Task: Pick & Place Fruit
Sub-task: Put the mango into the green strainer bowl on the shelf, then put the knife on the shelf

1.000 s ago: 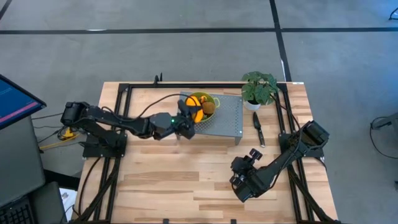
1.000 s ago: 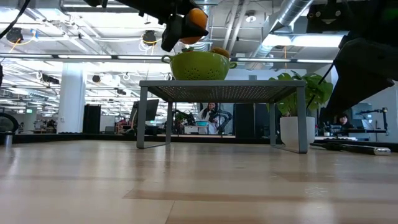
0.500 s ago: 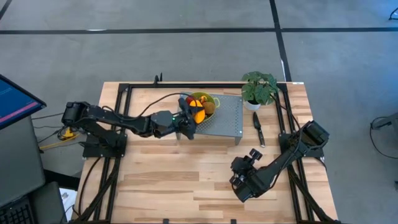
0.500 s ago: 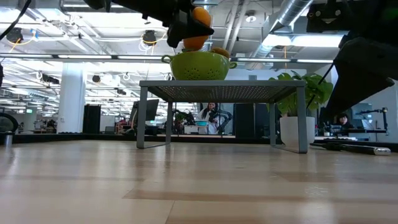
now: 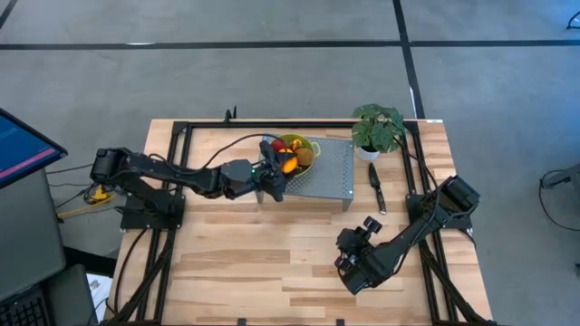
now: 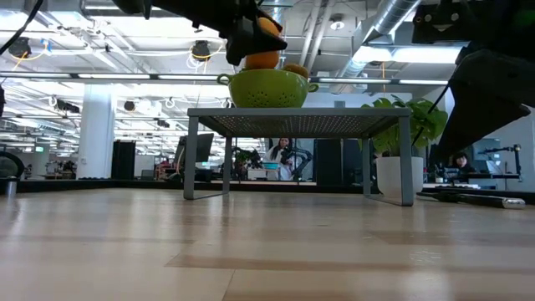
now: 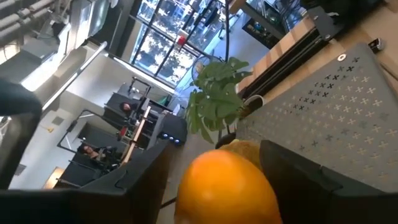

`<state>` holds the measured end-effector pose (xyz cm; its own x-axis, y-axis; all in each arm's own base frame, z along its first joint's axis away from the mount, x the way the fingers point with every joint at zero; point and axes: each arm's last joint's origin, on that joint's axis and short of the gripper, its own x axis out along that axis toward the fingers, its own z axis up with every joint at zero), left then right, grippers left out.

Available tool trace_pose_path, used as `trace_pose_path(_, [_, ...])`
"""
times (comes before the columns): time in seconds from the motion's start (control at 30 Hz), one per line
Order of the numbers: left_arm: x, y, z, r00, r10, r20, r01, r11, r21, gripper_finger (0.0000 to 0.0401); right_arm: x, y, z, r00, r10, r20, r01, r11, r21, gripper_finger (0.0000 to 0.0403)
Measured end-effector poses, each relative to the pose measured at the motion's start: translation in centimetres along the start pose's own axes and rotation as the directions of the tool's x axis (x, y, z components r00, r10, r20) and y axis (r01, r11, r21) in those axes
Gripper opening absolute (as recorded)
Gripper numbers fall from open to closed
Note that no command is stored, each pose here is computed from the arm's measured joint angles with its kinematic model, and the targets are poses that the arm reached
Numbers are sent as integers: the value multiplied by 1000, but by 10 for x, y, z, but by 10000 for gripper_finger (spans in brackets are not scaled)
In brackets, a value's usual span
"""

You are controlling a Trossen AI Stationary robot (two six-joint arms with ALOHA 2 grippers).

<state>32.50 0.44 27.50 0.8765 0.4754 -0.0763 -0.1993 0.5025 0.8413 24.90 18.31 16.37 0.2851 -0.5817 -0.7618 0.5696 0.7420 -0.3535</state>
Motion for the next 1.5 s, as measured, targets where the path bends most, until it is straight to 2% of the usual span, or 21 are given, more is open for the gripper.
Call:
trace_pose_path(0.23, [7, -5, -8, 998, 4, -56, -3, 1000, 17, 277, 0, 0, 0, 1000, 1, 0, -1, 1000, 0, 108])
trace_pose_path(0.53, [2, -6, -1, 1000, 8, -28, -7, 1000, 7, 312, 0, 0, 0, 1000, 1, 0, -1, 1000, 0, 108])
trace_pose_path(0.93, [-3, -11, 7, 1000, -8, -1, 8, 995, -98, 310, 0, 0, 0, 1000, 4, 1, -4, 1000, 1, 108])
trace_pose_path(1.13, [-7, -13, 13, 1000, -8, 19, 10, 996, -92, 310, 0, 0, 0, 1000, 4, 1, -4, 1000, 1, 108])
trace_pose_path(1.4, [-37, -10, 38, 998, 52, 27, -48, 990, -130, 308, 0, 1, 0, 1000, 11, 3, -11, 1000, 6, 108])
trace_pose_path(1.5, [-59, -2, 50, 996, 81, 33, -71, 972, -222, 308, -1, 1, -1, 1000, 12, 4, -12, 1000, 3, 108])
